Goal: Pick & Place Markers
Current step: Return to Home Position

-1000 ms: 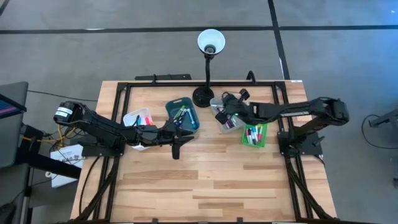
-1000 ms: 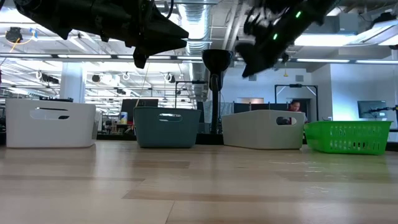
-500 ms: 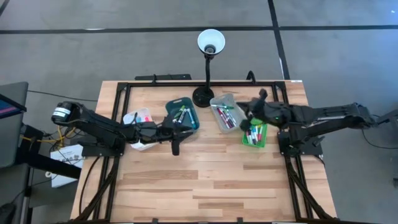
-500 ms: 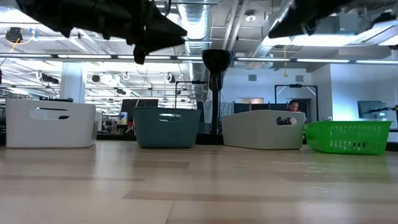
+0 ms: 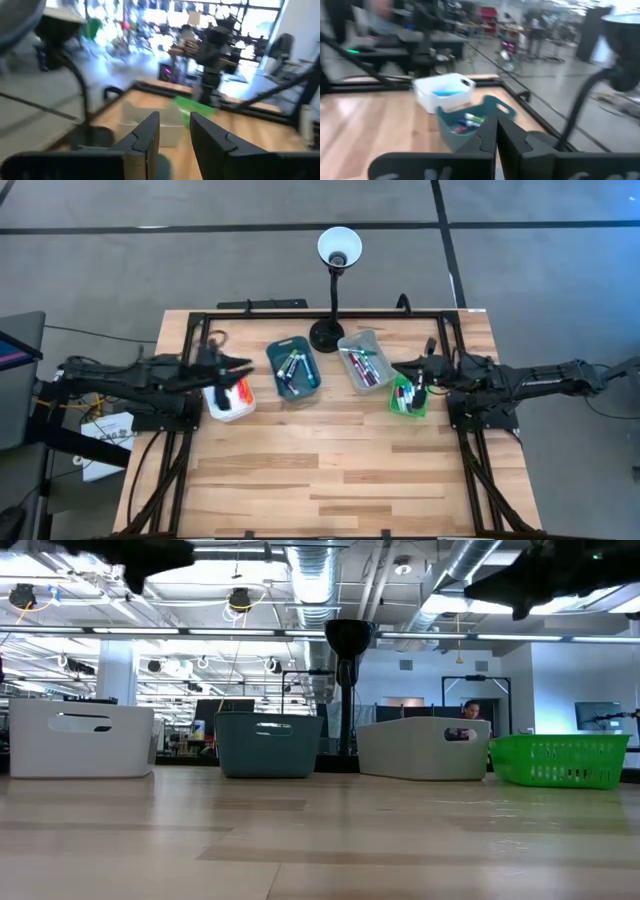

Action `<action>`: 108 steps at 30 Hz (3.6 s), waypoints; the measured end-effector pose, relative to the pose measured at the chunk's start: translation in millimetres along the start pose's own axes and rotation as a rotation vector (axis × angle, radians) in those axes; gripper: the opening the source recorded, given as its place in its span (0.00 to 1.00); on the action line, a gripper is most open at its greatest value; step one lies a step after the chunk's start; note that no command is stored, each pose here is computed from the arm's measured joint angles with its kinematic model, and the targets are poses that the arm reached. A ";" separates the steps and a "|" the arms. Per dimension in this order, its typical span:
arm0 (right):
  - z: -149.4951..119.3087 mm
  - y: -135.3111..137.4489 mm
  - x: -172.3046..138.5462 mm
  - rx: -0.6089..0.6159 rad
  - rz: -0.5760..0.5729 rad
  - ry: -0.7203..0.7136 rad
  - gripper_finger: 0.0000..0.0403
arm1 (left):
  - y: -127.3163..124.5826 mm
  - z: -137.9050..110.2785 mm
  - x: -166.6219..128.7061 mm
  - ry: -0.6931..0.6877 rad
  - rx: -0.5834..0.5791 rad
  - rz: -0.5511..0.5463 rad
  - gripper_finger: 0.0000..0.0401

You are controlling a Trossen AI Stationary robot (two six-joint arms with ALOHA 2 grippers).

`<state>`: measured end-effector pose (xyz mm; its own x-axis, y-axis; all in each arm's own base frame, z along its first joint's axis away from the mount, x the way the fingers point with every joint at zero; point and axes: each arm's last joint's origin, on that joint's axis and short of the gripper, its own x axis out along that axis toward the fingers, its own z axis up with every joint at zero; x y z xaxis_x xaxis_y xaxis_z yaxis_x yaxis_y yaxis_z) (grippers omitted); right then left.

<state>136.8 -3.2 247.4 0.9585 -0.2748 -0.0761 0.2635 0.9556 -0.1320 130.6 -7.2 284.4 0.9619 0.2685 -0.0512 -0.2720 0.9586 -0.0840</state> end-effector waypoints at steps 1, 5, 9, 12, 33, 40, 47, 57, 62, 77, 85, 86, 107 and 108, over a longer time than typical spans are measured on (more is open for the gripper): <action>-2.9 0.4 -2.2 0.003 0.027 -0.016 0.00 | 4.1 -3.6 -6.9 -0.016 0.029 0.019 0.26; -13.9 1.5 -10.8 0.009 0.115 -0.070 0.00 | 18.0 -26.3 -27.4 -0.077 0.016 0.099 0.26; -20.9 -0.1 -18.9 0.018 0.125 -0.111 0.00 | 25.4 -47.5 -38.6 -0.133 -0.033 0.099 0.26; -26.4 -1.4 -24.7 0.024 0.123 -0.137 0.00 | 28.9 -55.8 -44.4 -0.170 -0.052 0.096 0.26; -75.3 1.0 -33.7 0.003 0.119 -0.188 0.00 | 24.5 -111.0 -24.9 -0.131 -0.040 0.037 0.26; -80.4 1.8 -32.7 -0.028 0.123 -0.134 0.00 | 23.6 -114.4 -22.0 -0.091 -0.021 0.042 0.26; -80.3 1.8 -32.9 -0.020 0.123 -0.134 0.00 | 22.7 -118.0 -19.1 -0.049 -0.001 0.046 0.26; -80.5 1.8 -32.9 -0.020 0.124 -0.133 0.00 | 21.7 -121.5 -16.1 -0.010 0.017 0.050 0.26; -80.5 1.8 -32.8 -0.020 0.123 -0.132 0.00 | 21.4 -122.9 -15.1 0.005 0.024 0.052 0.26; -80.3 1.7 -32.9 -0.020 0.123 -0.135 0.00 | 21.1 -123.3 -14.3 0.011 0.027 0.052 0.26; -80.2 1.7 -32.9 -0.019 0.122 -0.135 0.00 | 21.1 -122.9 -14.3 0.007 0.025 0.052 0.26; -80.2 1.7 -32.9 -0.019 0.122 -0.136 0.00 | 21.1 -122.8 -14.3 0.007 0.025 0.052 0.26; -80.1 1.7 -32.9 -0.019 0.122 -0.136 0.00 | 21.0 -122.1 -14.3 0.000 0.022 0.051 0.26; -80.1 1.7 -32.9 -0.019 0.122 -0.136 0.00 | 21.0 -122.0 -14.3 0.000 0.022 0.051 0.26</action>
<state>96.9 -1.0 170.5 0.9894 -0.1388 0.0418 0.1436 0.9784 -0.1489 107.9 -2.5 162.0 0.9468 0.3170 -0.0548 -0.3200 0.9456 -0.0591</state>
